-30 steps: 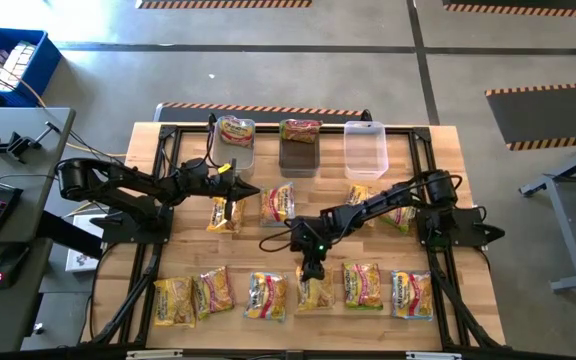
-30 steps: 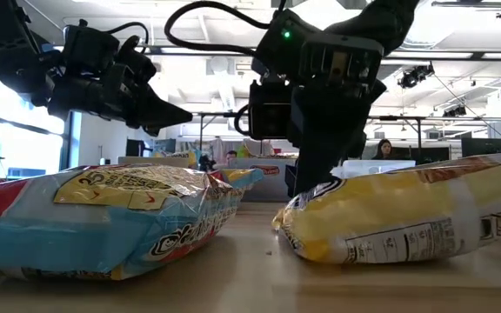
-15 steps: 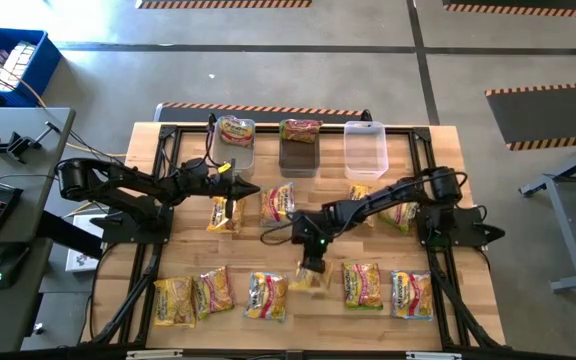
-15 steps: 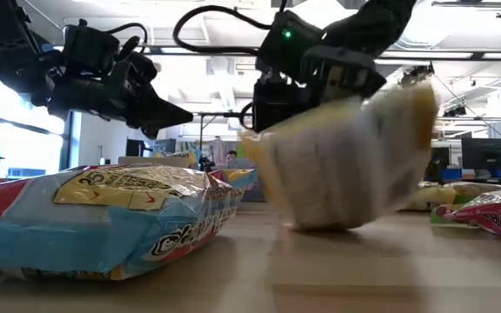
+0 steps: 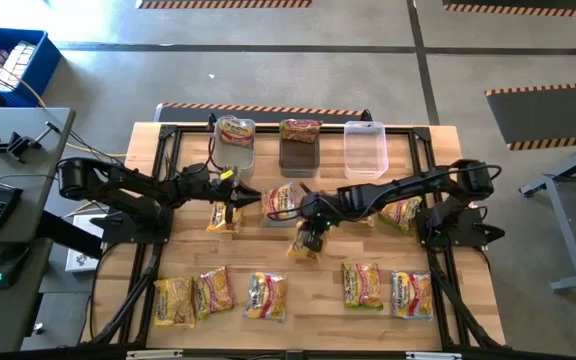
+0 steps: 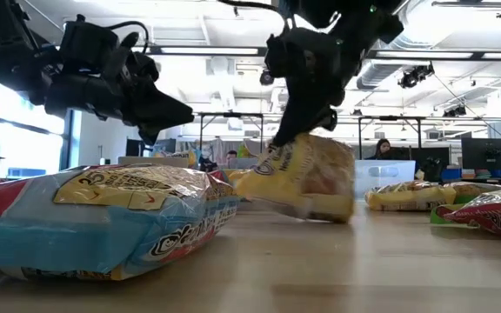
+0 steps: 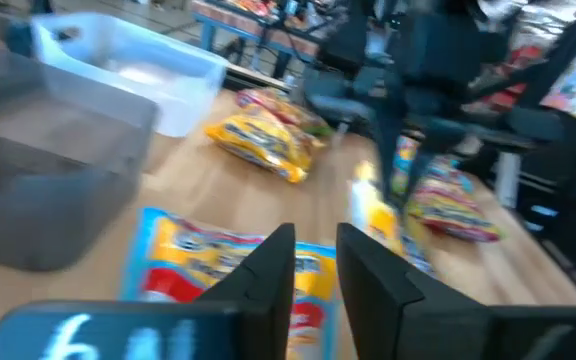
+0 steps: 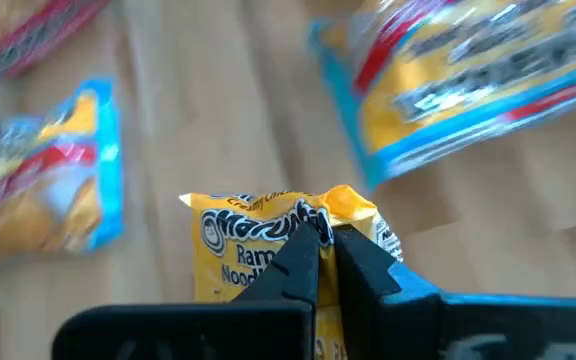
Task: Sort Maruchan noodles
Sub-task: Put the yellow noodle pack into the transparent bin
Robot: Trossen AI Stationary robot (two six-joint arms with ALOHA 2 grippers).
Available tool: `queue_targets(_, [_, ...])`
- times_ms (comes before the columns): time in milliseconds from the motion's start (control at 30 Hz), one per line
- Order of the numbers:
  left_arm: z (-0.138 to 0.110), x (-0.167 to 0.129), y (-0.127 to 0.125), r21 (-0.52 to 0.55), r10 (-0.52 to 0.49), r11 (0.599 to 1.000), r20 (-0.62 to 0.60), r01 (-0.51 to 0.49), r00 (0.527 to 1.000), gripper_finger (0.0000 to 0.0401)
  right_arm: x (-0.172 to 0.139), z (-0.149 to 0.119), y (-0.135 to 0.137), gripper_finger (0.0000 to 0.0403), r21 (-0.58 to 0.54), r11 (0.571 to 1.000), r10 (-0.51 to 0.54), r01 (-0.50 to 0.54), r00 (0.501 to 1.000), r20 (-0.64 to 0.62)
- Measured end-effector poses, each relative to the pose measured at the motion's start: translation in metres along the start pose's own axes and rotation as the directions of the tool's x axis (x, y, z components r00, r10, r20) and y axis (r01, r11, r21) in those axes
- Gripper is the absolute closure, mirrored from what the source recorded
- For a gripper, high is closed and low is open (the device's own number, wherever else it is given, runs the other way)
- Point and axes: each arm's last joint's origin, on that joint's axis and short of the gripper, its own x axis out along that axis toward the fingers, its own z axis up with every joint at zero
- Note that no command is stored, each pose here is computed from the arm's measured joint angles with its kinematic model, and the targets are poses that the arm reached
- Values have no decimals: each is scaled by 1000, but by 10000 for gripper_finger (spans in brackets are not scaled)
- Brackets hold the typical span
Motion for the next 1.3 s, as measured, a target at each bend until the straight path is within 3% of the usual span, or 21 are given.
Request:
queue_targets(167, [-5,5,-15,-42,-9,999,-7,9,1000,285,-5,3,2,402,11,994,-108,107,991,84])
queue_targets(400, [-12,7,-26,-99,0,995,-54,-6,999,242,-8,15,9,403,8,990,-142,144,960,240])
queue_targets(567, [-20,8,-33,-131,-2,991,-108,-12,994,227,-12,24,10,403,3,985,-161,170,925,343])
queue_targets(967, [-22,9,-38,-128,82,987,-88,-93,993,186,-17,36,13,403,-3,978,-181,208,861,475])
queue_targets(1300, [-15,14,-42,-135,32,990,-76,-43,997,180,-19,40,14,403,21,973,-208,232,824,527])
